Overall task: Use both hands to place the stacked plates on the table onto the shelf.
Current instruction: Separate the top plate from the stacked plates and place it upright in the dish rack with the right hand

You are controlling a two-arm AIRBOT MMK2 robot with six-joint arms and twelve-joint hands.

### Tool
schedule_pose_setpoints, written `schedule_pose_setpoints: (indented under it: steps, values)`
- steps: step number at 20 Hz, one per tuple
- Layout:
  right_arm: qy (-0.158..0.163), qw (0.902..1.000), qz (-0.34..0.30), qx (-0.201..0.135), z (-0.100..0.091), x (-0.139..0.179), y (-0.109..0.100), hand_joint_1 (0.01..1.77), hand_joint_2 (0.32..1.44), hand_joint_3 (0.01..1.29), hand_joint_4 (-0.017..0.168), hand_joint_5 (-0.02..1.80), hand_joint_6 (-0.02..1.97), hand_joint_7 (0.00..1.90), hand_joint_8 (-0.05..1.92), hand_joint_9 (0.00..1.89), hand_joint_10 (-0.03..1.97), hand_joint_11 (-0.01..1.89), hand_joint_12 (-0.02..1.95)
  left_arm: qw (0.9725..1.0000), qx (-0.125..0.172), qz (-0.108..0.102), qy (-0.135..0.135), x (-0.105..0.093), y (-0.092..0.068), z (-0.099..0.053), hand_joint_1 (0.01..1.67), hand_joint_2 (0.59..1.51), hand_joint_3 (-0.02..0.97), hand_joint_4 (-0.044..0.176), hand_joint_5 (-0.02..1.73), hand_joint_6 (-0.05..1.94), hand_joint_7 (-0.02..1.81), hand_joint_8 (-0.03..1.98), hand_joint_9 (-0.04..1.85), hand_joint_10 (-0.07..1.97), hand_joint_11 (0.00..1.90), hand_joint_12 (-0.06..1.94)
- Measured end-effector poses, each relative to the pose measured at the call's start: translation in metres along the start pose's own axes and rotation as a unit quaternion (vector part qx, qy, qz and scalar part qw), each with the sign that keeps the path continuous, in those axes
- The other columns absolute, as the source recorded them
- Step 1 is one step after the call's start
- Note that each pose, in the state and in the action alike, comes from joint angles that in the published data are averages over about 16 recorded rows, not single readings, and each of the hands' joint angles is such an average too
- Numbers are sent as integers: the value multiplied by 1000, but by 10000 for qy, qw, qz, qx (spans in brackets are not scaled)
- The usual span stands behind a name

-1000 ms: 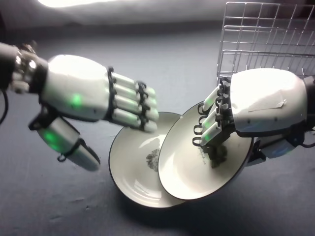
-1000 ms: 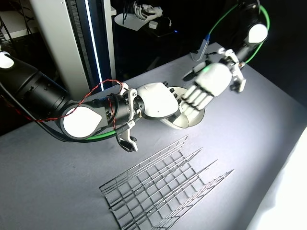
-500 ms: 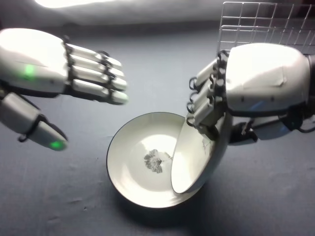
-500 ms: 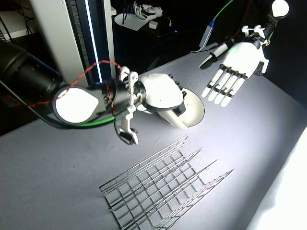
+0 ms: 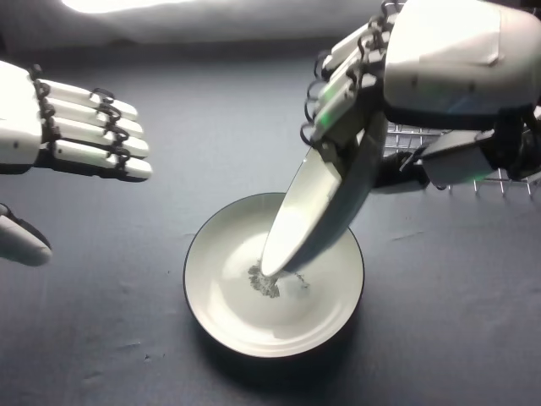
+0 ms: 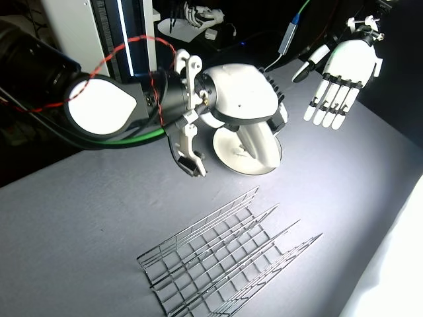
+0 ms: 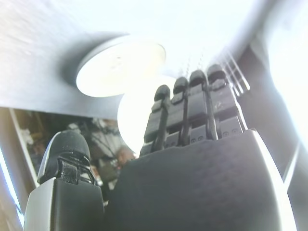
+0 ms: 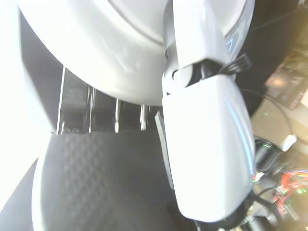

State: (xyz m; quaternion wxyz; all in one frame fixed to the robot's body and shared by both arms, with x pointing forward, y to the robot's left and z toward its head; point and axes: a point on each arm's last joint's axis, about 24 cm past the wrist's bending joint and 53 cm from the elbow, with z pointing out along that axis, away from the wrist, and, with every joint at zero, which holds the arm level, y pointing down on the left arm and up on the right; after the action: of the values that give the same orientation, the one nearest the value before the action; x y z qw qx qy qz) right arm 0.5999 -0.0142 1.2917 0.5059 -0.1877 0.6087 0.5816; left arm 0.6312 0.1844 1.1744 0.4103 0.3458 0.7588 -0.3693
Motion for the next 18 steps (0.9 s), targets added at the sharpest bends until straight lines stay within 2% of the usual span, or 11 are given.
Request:
schedule_pose_setpoints:
  steps: [2, 5, 7, 9, 13, 18]
  values:
    - [-199, 9995, 210, 143, 2, -13, -2, 1277, 1010, 13, 0, 953, 1055, 898, 845, 971, 501, 708, 1112, 10000, -35, -7, 22, 2, 2, -3, 14, 1189, 4, 0, 57, 2, 40, 20, 21, 6, 18, -1]
    - [-485, 9963, 596, 393, 4, -32, -8, 1264, 1010, 12, 0, 949, 1068, 894, 871, 995, 281, 694, 1077, 10000, -61, 18, 67, 6, 4, -5, 14, 1189, 4, 0, 49, 3, 37, 19, 20, 6, 19, -1]
    - [-660, 9922, 889, 572, 4, -42, -15, 1252, 1011, 12, -1, 939, 1079, 898, 798, 1006, 148, 683, 1059, 9999, -65, 41, 84, 8, 4, -5, 14, 1190, 4, 0, 44, 2, 36, 19, 19, 6, 19, -1]
    - [-819, 9866, 1200, 748, 4, -52, -21, 1246, 1012, 12, -3, 927, 1091, 899, 772, 1010, 122, 687, 1041, 9999, -58, 69, 94, 8, 4, -5, 14, 1190, 4, 0, 42, 2, 35, 19, 18, 6, 19, -1]
    - [-1064, 9727, 1786, 1030, 3, -65, -33, 1268, 1016, 12, -4, 904, 1103, 912, 785, 980, 397, 725, 1031, 9998, -21, 132, 121, 10, 3, -2, 14, 1191, 4, 0, 44, 3, 29, 19, 17, 6, 19, -1]
    - [-1232, 9565, 2329, 1249, 2, -74, -42, 1316, 1020, 13, -6, 883, 1117, 920, 899, 949, 732, 786, 1021, 9997, 19, 200, 149, 11, 2, 1, 15, 1191, 4, 0, 70, 7, 42, 19, 21, 6, 19, -1]
